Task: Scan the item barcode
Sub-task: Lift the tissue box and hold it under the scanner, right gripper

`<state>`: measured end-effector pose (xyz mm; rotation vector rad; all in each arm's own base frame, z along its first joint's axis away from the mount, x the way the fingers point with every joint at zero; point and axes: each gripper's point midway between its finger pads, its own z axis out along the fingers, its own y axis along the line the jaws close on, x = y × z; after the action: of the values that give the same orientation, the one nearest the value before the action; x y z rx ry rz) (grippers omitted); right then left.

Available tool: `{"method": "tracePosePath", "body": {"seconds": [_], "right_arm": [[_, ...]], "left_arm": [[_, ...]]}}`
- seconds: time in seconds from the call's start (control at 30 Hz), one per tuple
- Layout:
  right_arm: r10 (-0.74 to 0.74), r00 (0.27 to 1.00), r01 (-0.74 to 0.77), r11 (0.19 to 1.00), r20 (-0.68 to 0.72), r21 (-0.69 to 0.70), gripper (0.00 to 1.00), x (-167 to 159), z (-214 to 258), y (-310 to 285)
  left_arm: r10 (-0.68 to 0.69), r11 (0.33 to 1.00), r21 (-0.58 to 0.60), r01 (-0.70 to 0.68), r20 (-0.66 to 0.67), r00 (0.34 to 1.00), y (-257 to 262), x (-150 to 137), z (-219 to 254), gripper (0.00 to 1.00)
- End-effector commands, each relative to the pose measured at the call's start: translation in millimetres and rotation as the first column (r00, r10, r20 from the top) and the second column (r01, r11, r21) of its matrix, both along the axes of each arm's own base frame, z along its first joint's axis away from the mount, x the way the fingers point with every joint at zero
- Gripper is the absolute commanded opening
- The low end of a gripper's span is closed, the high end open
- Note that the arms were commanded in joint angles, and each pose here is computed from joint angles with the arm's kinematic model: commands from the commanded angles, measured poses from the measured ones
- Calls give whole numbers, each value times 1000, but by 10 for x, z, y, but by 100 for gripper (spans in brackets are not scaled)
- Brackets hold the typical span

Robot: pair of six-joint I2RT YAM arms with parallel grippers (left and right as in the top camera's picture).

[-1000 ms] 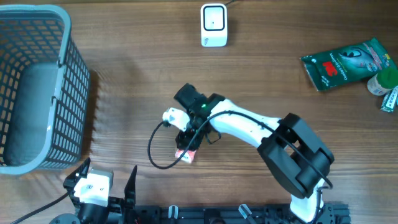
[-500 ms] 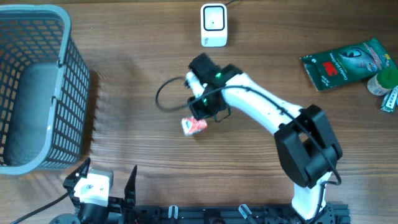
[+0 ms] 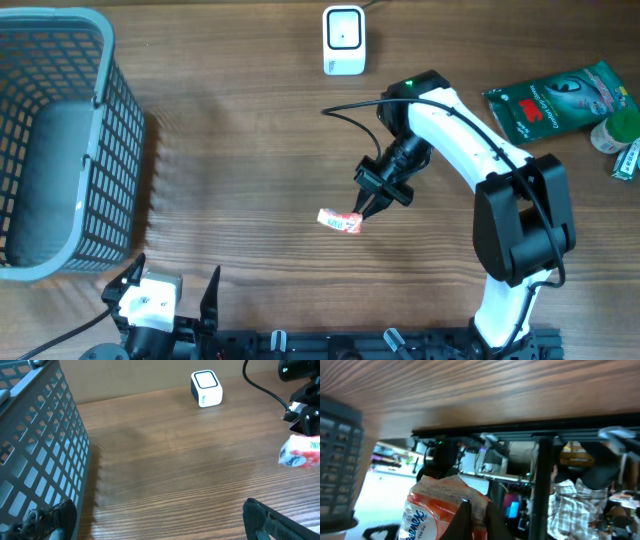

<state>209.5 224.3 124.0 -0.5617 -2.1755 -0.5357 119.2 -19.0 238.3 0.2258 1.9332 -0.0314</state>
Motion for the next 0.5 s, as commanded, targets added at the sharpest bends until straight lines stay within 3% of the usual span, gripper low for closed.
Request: {"method": "tracePosePath", "body": {"seconds": [0.0, 0.23, 0.3, 0.37, 0.47], "right_arm": [[-49, 998, 51, 998, -37, 45, 4, 45, 69, 89], [-41, 999, 41, 999, -31, 25, 4, 43, 42, 58], [-29, 999, 29, 1000, -19, 9, 9, 43, 14, 30], [-26, 1000, 27, 1000, -13, 8, 4, 50, 4, 28], [55, 991, -48, 997, 118, -62, 4, 170, -215, -102]], "left_arm": [[-15, 1000, -7, 15, 3, 1000, -26, -2, 5, 100], [-15, 1000, -7, 15, 3, 1000, -26, -2, 5, 100], [-15, 1000, -7, 15, 3, 1000, -26, -2, 5, 100], [-15, 1000, -7, 15, 3, 1000, -26, -2, 5, 100], [-15, 1000, -7, 15, 3, 1000, -26, -2, 5, 100]]}}
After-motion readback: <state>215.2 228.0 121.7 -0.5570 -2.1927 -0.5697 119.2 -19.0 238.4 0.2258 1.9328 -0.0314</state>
